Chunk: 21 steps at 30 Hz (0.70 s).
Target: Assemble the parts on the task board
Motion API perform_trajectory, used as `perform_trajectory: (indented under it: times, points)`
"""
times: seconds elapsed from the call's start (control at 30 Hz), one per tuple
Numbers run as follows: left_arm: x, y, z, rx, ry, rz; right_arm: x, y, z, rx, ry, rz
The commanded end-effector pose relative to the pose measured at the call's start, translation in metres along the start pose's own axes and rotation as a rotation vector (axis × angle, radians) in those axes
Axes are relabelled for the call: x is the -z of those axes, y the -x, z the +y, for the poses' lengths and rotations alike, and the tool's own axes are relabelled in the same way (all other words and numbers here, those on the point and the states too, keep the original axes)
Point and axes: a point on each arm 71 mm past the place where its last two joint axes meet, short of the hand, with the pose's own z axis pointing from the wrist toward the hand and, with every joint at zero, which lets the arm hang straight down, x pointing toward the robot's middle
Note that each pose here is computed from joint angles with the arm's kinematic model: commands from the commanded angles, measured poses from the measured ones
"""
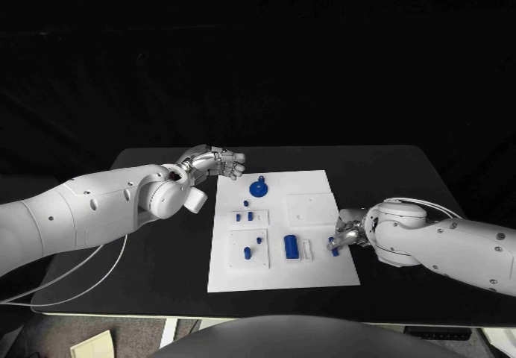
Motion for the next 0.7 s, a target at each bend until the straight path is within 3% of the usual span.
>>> perform_trajectory:
  times: [0.03, 0.17, 0.43, 0.7]
  points:
    - [-0.0003, -0.0023, -0.0015, 0.010, -0.008, 0.015, -0.004, -0.011, 0.003, 0.102, -0.013, -0.019]
    - [-0.0005, -0.0030, -0.0016, 0.011, -0.009, 0.017, -0.007, -0.017, 0.009, 0.173, -0.009, -0.056]
    - [0.0002, -0.0019, -0.0015, 0.010, -0.007, 0.015, -0.008, -0.026, 0.017, 0.271, -0.009, -0.058]
    - [0.0001, -0.0023, -0.0015, 0.011, -0.007, 0.016, -0.009, -0.030, 0.020, 0.280, -0.002, -0.058]
